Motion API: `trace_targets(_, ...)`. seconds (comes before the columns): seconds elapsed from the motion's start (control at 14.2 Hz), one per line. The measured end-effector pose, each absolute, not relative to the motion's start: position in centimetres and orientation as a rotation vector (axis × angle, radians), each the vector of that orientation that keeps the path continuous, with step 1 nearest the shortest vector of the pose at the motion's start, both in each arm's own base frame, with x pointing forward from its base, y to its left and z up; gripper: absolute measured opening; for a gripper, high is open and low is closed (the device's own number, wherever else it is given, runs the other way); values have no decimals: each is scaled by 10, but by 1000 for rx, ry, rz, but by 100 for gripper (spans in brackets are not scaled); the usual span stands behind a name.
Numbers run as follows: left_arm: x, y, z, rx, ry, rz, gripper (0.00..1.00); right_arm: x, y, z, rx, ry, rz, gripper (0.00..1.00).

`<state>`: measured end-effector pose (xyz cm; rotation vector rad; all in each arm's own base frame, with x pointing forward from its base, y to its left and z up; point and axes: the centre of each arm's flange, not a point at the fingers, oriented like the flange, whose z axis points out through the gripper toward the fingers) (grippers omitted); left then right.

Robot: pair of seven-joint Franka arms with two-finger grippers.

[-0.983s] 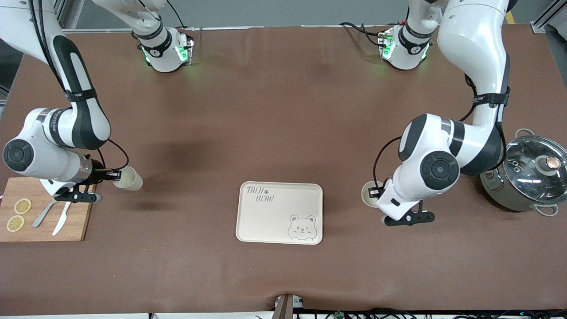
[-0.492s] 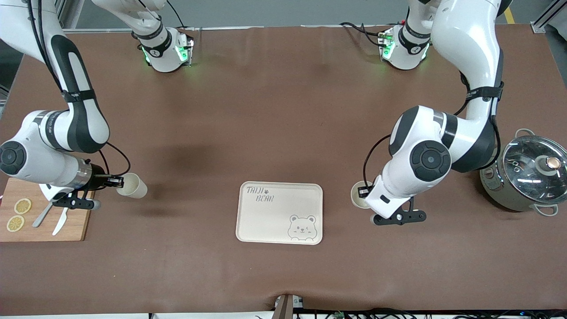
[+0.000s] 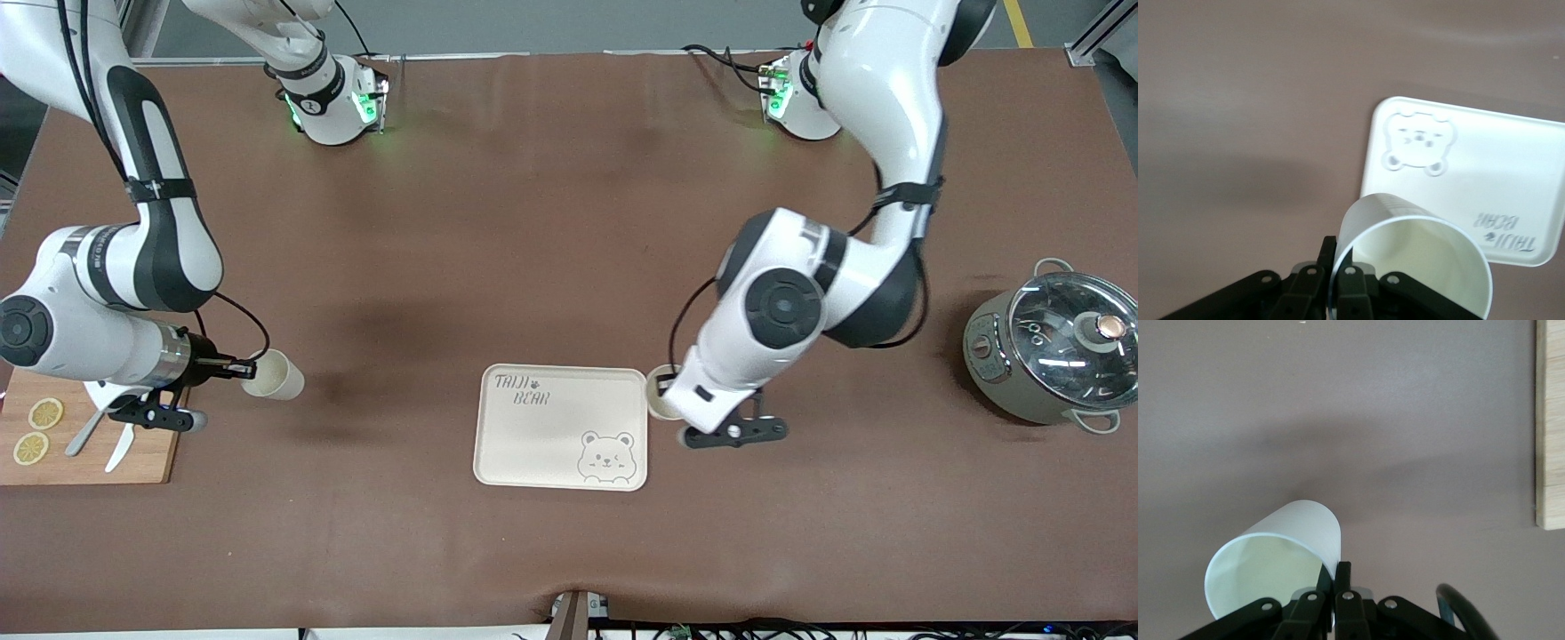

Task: Place white IKEA cup upright on tray with both arms
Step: 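Carry the cup with the left gripper onto the bear tray, then carry the cup with the right gripper onto the tray beside the other cup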

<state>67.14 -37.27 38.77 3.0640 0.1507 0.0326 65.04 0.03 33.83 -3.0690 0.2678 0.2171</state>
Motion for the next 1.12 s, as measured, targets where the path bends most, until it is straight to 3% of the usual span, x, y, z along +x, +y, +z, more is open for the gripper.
trace_targets(1.12, 676, -430, 268, 2961, 167, 218, 4, 658, 152, 348, -2949, 693, 227, 3)
